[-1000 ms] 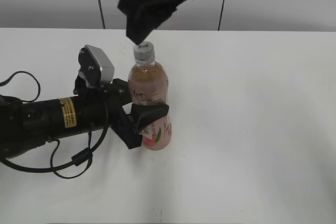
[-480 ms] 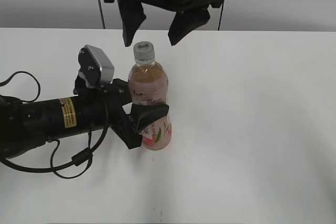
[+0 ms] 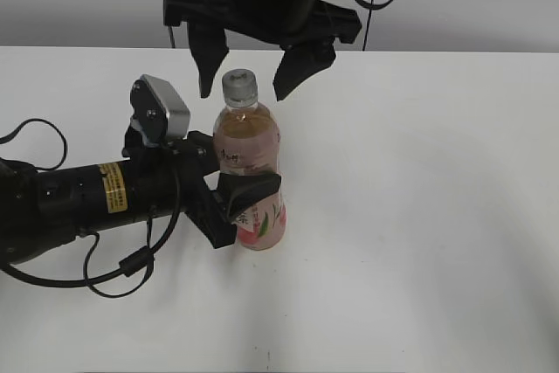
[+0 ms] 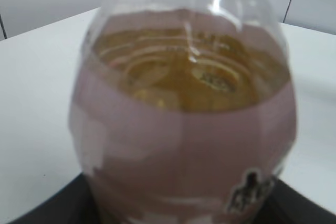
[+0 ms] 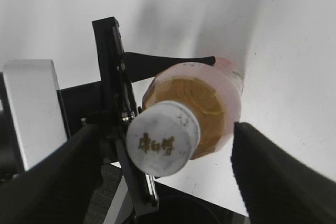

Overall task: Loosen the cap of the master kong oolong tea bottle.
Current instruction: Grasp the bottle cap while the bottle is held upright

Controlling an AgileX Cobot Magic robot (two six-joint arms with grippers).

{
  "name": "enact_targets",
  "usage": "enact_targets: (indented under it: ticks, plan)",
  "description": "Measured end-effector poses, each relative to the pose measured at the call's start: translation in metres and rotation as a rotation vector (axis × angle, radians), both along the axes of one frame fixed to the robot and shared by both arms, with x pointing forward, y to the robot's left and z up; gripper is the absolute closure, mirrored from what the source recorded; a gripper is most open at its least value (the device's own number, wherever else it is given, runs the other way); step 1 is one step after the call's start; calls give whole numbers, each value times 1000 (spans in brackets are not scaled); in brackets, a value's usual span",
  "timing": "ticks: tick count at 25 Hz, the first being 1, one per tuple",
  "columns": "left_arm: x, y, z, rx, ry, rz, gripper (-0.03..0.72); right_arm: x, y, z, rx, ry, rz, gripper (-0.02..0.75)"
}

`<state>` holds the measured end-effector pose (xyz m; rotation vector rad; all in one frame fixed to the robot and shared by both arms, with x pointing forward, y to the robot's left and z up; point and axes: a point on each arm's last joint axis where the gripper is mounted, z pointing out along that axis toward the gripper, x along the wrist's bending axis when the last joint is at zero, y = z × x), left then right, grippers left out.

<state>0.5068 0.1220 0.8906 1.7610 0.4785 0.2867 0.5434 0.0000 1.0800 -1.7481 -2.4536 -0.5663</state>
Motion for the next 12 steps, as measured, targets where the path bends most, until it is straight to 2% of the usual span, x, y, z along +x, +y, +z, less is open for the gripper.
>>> enact_targets:
  ticks: [4, 7, 9, 12]
  plan:
    - [0, 0, 0, 0, 0, -1, 303, 1, 0, -3, -10, 0, -1, 157]
    - [0, 0, 0, 0, 0, -1, 303, 1, 0, -3, -11, 1, -1, 206]
    - [0, 0, 0, 0, 0, -1, 303, 1, 0, -3, -11, 1, -1, 273]
    - [0, 0, 0, 0, 0, -2, 303, 1, 1, -3, -11, -3, 14, 445]
